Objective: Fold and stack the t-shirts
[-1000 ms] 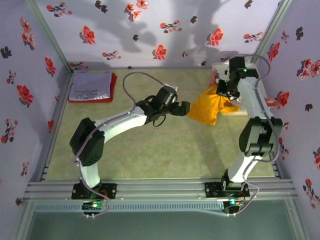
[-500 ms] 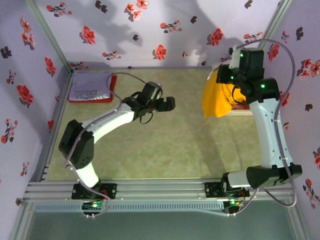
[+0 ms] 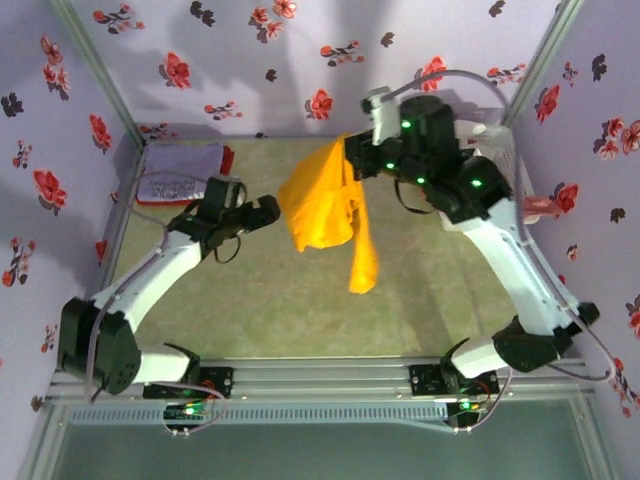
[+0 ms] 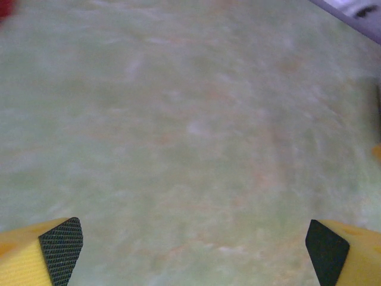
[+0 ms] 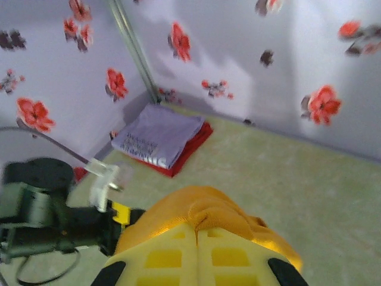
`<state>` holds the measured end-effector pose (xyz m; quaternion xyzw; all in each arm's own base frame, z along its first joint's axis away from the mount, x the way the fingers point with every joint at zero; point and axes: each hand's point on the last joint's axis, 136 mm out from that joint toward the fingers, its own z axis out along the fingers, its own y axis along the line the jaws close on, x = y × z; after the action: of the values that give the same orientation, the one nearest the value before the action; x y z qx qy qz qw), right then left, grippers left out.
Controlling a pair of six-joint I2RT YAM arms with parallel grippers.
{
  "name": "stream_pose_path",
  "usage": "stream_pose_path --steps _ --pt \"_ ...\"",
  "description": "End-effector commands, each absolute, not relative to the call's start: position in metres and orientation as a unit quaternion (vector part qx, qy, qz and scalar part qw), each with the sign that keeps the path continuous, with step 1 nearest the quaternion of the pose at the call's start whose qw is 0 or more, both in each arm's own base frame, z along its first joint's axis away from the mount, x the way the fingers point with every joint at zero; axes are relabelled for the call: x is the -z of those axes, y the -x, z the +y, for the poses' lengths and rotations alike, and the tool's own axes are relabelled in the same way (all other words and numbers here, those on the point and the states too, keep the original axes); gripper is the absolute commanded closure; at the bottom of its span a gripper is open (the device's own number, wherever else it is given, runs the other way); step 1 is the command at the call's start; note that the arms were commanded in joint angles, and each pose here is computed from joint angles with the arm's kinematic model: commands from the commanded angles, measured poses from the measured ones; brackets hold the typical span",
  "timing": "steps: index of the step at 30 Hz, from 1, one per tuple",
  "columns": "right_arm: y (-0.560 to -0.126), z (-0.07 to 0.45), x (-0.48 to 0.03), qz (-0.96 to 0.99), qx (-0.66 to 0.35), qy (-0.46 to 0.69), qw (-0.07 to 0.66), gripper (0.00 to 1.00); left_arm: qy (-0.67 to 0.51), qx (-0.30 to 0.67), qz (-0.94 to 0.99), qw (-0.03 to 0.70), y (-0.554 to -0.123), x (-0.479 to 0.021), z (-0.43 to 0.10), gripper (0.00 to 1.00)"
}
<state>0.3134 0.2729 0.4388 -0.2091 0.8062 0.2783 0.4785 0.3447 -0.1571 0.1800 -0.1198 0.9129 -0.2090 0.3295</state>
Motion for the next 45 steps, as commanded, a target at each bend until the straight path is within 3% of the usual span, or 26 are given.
stream_pose_path --steps 1,2,5,7,11,15,22,28,45 --pt "-0.341 0.307 -0.357 0.858 -0.273 0.185 0.393 1.00 0.174 0.205 0.912 0.310 -0.322 -0.171 -0.126 0.00" --pt "-0.345 0.318 -0.333 0.870 -0.275 0.189 0.364 0.96 0.180 0.201 0.913 0.307 -0.317 -0.169 -0.120 0.01" --pt "-0.362 0.337 -0.264 0.908 -0.247 0.190 0.281 0.49 0.182 0.180 0.922 0.289 -0.299 -0.158 -0.107 0.01" --pt "-0.371 0.338 -0.236 0.925 -0.226 0.185 0.243 0.41 0.184 0.171 0.928 0.274 -0.288 -0.147 -0.103 0.01" --pt "-0.380 0.325 -0.216 0.941 -0.210 0.156 0.216 0.38 0.191 0.162 0.937 0.242 -0.271 -0.128 -0.099 0.04" --pt "-0.371 0.295 -0.209 0.950 -0.195 0.132 0.204 0.36 0.179 0.165 0.947 0.208 -0.257 -0.111 -0.111 0.13" --pt "-0.345 0.237 -0.181 0.964 -0.171 0.088 0.186 0.34 0.093 0.173 0.968 0.154 -0.234 -0.079 -0.186 0.24" --pt "-0.337 0.200 -0.165 0.969 -0.167 0.051 0.175 0.34 0.013 0.118 0.985 0.123 -0.213 -0.057 -0.229 0.31" --pt "-0.332 0.190 -0.161 0.970 -0.171 0.046 0.164 0.33 0.041 0.020 0.992 0.120 -0.232 -0.046 -0.180 0.50"
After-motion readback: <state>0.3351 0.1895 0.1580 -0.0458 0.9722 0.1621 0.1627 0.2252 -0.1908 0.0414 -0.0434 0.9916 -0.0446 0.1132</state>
